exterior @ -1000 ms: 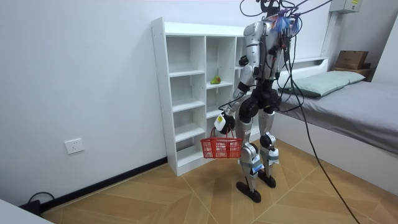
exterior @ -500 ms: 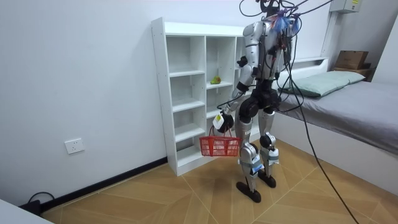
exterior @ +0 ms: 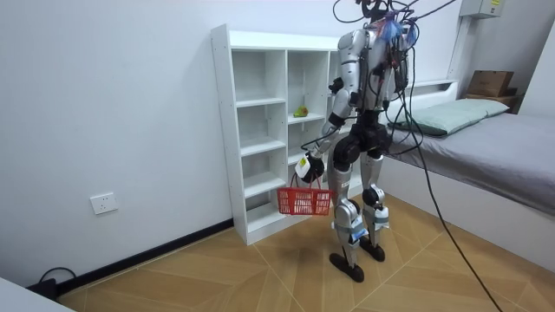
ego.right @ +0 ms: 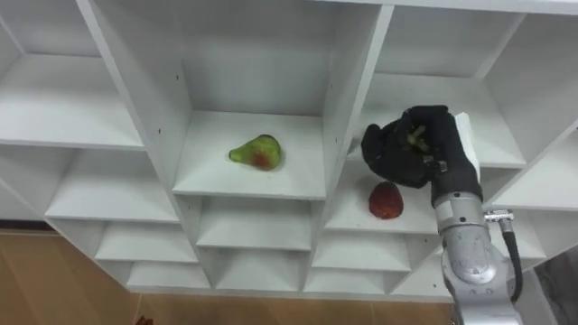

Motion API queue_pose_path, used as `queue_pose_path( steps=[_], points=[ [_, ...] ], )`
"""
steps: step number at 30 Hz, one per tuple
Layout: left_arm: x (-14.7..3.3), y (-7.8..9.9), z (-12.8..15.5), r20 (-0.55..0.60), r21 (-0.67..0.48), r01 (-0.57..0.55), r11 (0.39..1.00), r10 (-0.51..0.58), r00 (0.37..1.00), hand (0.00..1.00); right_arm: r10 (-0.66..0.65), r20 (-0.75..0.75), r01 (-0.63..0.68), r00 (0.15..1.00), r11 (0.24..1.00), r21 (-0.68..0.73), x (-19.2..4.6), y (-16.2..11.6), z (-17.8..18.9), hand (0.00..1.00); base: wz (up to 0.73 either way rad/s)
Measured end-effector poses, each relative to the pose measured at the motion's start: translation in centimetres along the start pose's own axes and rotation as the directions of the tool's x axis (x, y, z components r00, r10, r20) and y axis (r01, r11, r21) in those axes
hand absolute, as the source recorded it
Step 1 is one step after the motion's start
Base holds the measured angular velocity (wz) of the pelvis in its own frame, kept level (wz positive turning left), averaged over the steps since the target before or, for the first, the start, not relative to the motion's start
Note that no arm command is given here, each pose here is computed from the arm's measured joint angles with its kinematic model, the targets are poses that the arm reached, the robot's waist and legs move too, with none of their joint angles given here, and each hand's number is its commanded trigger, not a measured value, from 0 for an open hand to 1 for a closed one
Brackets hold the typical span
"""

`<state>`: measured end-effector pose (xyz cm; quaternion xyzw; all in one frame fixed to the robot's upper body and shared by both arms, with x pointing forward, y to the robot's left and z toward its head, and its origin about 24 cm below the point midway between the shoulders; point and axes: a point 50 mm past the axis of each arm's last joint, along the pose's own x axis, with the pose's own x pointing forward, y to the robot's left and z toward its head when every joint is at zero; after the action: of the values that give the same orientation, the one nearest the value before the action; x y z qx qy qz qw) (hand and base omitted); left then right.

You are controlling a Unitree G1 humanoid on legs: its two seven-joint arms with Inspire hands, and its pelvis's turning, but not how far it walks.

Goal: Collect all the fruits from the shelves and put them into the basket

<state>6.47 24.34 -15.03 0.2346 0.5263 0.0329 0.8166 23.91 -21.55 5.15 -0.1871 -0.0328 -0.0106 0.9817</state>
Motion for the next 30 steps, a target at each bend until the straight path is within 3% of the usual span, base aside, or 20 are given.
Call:
queue_pose_path(
  steps=[6,14,30],
  points=[
    [0.4,-0.1,2.4,0.073,-0.017,0.002,1.0,-0.001,0.997,1.0,0.129,-0.026,-0.13,0.991,0.991,-0.025,-1.4,2.2,-0.2,1.0,-0.07],
    [0.8,-1.9,6.4,0.191,-0.063,0.086,0.994,-0.073,0.979,1.0,0.417,-0.012,-0.417,0.909,0.909,0.012,-2.5,8.2,0.6,1.0,0.0],
    [0.7,-3.4,9.8,0.255,-0.339,0.199,0.92,-0.114,0.96,1.0,0.538,-0.086,-0.535,0.838,0.843,0.056,-3.0,10.5,-0.4,1.0,0.01]
  ],
)
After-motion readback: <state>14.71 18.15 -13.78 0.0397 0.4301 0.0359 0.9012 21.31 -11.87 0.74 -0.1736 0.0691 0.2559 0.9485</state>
